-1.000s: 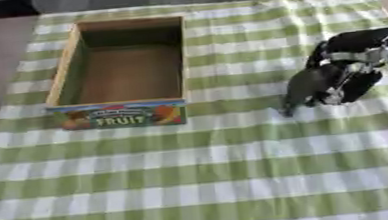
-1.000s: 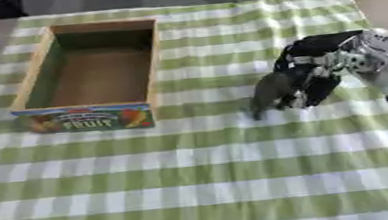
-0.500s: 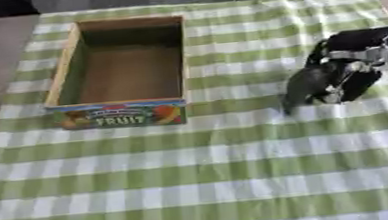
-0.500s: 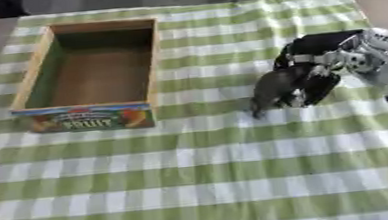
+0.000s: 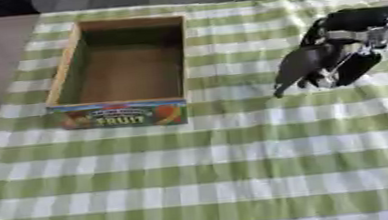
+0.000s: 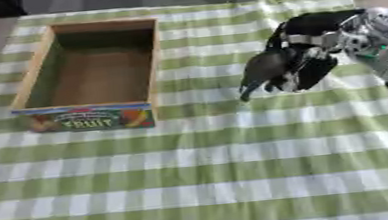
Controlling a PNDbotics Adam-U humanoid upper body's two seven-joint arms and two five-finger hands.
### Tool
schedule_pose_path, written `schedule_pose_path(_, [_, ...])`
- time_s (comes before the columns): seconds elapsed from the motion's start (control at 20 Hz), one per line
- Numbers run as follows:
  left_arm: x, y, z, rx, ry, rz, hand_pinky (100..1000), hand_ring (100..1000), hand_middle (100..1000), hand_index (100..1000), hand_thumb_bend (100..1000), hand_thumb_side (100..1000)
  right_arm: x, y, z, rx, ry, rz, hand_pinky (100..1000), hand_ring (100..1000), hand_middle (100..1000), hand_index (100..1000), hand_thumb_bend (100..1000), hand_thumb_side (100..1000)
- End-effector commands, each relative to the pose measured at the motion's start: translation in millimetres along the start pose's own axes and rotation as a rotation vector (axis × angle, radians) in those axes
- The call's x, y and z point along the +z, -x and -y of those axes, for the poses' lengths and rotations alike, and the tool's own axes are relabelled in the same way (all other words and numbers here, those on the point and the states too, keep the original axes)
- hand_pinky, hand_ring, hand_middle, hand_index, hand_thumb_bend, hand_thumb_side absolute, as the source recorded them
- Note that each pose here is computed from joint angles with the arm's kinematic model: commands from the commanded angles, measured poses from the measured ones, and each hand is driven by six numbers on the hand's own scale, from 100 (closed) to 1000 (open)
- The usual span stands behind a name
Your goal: Pick up objects on the table and place them in the box.
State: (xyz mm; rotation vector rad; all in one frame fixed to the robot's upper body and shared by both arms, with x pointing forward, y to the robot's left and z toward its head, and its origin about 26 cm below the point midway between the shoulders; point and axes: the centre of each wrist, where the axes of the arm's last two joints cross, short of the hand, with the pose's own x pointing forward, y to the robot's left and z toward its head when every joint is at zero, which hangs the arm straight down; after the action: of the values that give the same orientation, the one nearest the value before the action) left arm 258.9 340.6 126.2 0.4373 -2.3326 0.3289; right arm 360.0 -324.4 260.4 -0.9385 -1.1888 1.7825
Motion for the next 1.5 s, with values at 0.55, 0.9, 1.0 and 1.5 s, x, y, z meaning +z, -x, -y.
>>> schedule_pose_path(0.55, [-6.0, -7.4, 0.5, 0.003, 0.031, 0.029, 304, 360, 653, 446, 100, 740, -20.2, -22.2, 99.3, 0.073, 0.196, 0.060, 900, 877, 600, 688, 100, 349])
schedule_pose_path(0.9, [-7.8, -7.7, 5.9, 0.029, 0.045, 0.035, 303, 359, 654, 444, 100, 742, -61.4, -44.6, 128.2, 0.041, 0.254, 0.112, 898, 876, 591, 688, 100, 360])
schedule_pose_path(1.0, [-8.2, -7.8, 7.4, 0.036, 0.050, 0.036, 303, 358, 654, 443, 100, 743, -72.9, -49.7, 131.8, 0.025, 0.258, 0.120, 898, 875, 589, 688, 100, 362])
schedule_pose_path(1.5, [-10.5, -8.4, 14.7, 0.074, 0.068, 0.044, 303, 358, 654, 442, 100, 744, -129.3, -81.2, 127.7, -0.041, 0.271, 0.126, 896, 874, 582, 688, 100, 376])
